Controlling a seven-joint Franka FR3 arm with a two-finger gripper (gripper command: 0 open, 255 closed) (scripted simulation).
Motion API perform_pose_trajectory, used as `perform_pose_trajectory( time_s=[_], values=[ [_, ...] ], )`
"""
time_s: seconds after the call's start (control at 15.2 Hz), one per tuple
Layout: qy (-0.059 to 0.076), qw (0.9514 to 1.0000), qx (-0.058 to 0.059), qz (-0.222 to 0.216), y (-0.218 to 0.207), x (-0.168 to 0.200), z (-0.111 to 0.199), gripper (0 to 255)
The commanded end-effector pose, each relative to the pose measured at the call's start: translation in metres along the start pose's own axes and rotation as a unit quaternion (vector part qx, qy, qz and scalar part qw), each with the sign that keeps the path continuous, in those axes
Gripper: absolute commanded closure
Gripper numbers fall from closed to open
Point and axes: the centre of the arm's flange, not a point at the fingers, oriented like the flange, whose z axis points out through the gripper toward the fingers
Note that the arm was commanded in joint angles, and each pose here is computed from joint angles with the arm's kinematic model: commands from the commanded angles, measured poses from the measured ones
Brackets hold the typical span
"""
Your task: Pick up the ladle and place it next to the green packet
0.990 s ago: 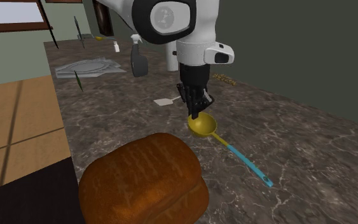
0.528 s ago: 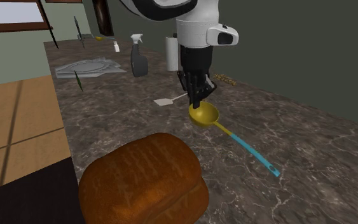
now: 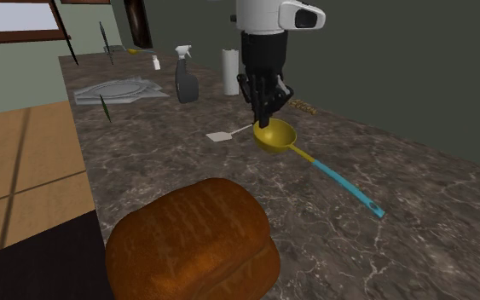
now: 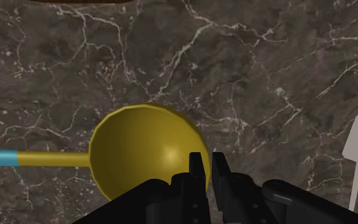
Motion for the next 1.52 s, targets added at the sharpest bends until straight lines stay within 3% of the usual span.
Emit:
perform_pose_trajectory(
  time_s=[0.0, 0.46, 1.45],
  values=[
    [0.000, 1.0000, 0.000, 0.000, 0.000, 0.001, -0.010, 255],
    [0.000, 1.0000, 0.000, 0.000, -0.002, 0.004, -0.043, 255],
    [0.000, 1.0000, 0.000, 0.000, -0.183, -0.076, -0.041, 255]
  ],
)
